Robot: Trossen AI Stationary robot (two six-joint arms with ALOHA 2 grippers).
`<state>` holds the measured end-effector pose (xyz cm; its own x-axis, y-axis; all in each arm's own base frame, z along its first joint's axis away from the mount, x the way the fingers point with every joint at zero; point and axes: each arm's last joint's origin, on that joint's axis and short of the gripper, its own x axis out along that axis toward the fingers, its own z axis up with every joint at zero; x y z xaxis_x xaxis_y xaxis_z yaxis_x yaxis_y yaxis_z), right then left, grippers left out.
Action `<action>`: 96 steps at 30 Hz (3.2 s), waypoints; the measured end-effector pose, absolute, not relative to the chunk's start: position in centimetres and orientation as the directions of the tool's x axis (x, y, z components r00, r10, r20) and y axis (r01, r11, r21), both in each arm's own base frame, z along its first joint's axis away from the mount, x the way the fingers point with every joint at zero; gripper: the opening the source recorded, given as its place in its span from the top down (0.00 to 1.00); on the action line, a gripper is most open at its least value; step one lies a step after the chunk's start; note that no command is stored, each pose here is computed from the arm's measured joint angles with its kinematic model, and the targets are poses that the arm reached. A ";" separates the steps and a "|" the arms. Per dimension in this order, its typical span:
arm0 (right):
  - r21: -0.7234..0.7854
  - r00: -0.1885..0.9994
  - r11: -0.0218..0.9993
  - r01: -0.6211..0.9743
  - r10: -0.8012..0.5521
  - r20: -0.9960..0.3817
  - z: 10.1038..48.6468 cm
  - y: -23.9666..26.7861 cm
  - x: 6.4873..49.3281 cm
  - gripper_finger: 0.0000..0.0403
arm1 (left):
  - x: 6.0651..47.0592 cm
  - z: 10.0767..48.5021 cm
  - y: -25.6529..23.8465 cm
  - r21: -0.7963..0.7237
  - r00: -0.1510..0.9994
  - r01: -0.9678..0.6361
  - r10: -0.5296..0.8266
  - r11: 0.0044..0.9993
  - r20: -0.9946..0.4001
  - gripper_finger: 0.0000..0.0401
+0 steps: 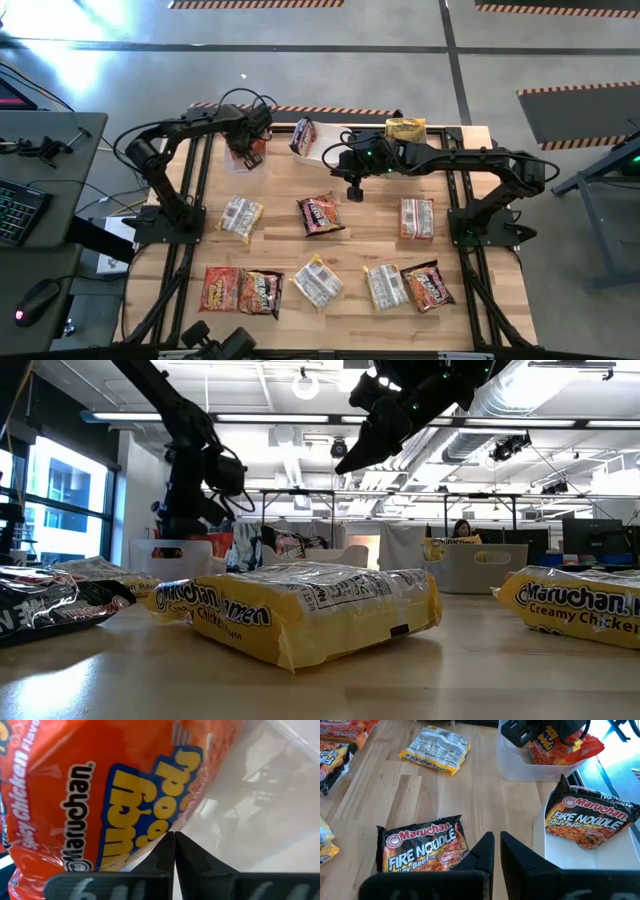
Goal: Sort Maruchan noodles
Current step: Put the orange noodle pack into the transparent bin, then put the black noodle pack into the white bin
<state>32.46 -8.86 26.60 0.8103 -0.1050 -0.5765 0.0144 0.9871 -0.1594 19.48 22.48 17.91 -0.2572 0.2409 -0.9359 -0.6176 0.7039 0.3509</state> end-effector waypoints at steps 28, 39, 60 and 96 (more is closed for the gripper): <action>-0.144 0.912 0.986 0.087 -0.137 -0.386 22.4 -8.5 31.6 0.97 | 19.7 22.6 20.4 0.301 -0.024 -0.694 0.397 0.654 -0.918 1.00; -0.113 0.928 0.990 0.081 -0.116 -0.353 20.9 -7.4 30.8 0.97 | 19.7 23.2 12.3 0.102 0.267 -0.578 0.306 0.810 -0.914 1.00; -0.123 0.918 0.991 0.054 -0.098 -0.384 20.6 -7.0 30.8 0.97 | 24.6 19.2 -4.1 -0.412 0.517 -0.036 -0.335 0.911 -0.787 0.72; -0.115 0.896 0.992 0.048 -0.093 -0.434 20.1 -6.9 30.6 0.97 | 26.2 13.5 -8.8 -0.488 0.317 0.030 -0.471 0.872 -0.823 0.97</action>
